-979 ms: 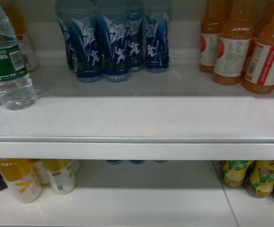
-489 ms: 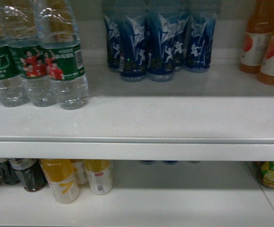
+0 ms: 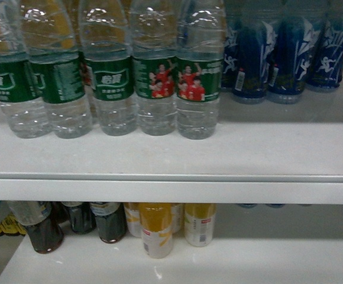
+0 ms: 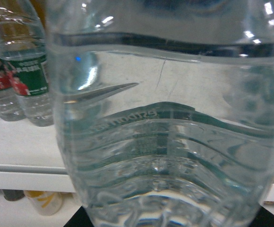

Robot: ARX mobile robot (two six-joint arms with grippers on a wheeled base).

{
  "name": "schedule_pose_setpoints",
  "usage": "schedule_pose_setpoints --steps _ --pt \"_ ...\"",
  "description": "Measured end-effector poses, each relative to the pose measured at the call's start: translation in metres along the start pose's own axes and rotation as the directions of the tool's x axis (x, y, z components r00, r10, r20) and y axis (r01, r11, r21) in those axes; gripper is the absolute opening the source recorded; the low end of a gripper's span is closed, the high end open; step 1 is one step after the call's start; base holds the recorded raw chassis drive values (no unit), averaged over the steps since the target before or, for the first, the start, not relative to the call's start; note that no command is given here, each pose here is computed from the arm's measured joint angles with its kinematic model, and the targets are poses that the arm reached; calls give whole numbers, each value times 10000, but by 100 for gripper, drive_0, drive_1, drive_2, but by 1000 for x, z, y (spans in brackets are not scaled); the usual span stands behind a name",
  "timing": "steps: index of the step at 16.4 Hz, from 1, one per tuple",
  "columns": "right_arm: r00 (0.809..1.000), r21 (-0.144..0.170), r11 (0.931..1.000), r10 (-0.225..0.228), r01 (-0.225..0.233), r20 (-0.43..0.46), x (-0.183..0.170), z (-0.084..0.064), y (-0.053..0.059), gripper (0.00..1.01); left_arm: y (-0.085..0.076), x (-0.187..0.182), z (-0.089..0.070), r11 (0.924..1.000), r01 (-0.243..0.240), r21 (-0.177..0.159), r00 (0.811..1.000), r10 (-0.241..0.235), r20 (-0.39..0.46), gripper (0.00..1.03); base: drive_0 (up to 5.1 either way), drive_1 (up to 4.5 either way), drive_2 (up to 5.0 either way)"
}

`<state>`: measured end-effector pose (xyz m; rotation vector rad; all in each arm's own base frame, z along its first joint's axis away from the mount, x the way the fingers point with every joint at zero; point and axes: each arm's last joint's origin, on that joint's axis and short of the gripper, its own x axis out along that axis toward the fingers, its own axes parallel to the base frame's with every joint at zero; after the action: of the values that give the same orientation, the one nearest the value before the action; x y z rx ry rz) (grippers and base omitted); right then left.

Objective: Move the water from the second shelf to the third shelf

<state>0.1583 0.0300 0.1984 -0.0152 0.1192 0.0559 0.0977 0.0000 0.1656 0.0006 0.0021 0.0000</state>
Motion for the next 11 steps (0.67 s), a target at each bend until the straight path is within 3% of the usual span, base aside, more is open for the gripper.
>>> schedule_pose_setpoints --steps 11 --pt "10000 2 10000 34 -34 15 0 0 0 40 0 0 0 10000 0 0 10000 0 -31 98 -501 244 244"
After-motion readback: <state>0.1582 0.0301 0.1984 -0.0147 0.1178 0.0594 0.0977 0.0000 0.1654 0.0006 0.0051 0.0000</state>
